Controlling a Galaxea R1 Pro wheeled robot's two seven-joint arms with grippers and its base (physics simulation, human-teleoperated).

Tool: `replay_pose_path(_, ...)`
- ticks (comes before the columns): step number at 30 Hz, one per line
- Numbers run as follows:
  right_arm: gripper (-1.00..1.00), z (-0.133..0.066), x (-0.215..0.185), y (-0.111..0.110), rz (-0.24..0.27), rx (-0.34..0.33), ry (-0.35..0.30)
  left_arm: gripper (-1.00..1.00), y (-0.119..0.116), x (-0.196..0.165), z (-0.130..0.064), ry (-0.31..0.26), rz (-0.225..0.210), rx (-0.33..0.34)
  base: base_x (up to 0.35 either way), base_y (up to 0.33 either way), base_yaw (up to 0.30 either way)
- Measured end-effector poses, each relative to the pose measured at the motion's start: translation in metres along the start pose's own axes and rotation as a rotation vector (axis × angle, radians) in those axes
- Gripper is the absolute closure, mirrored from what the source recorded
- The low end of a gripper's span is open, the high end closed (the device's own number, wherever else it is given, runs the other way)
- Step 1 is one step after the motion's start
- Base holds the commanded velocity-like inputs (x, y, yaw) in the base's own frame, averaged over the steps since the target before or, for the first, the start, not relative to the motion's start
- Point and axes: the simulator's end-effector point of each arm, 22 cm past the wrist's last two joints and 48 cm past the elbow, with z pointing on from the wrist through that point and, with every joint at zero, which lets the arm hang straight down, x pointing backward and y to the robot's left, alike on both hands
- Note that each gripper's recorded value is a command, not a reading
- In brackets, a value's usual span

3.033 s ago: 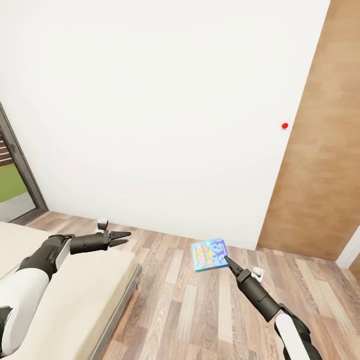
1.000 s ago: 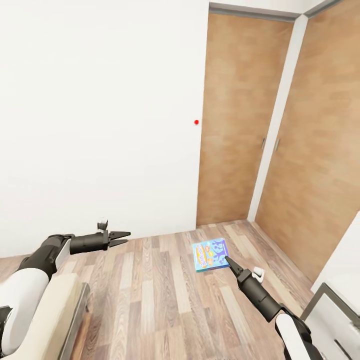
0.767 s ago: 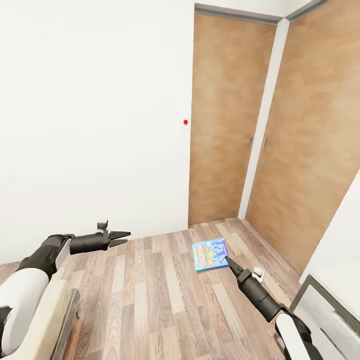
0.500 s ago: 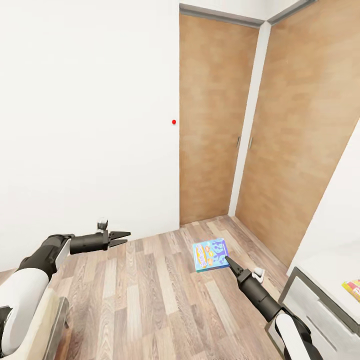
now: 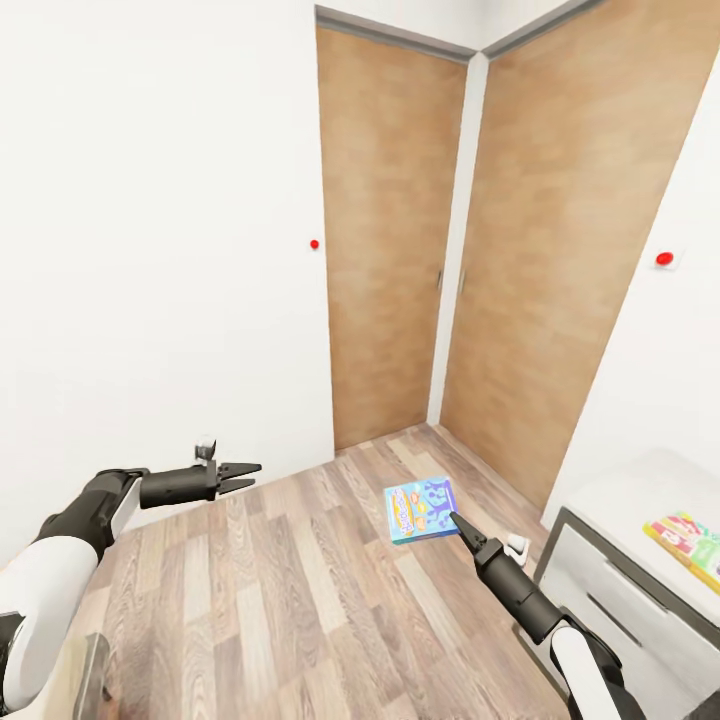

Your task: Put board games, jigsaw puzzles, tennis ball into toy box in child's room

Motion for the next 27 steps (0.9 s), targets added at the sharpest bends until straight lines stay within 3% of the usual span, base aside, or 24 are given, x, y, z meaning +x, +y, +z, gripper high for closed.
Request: replay_pose_path(27,1.0,0.0,0.0002,-0.0004,-0.002,0.002,0.001,-1.0,0.0004,0.0,-0.0005,0.0,-0.001,-0.001,0.0,0.007,-0.279)
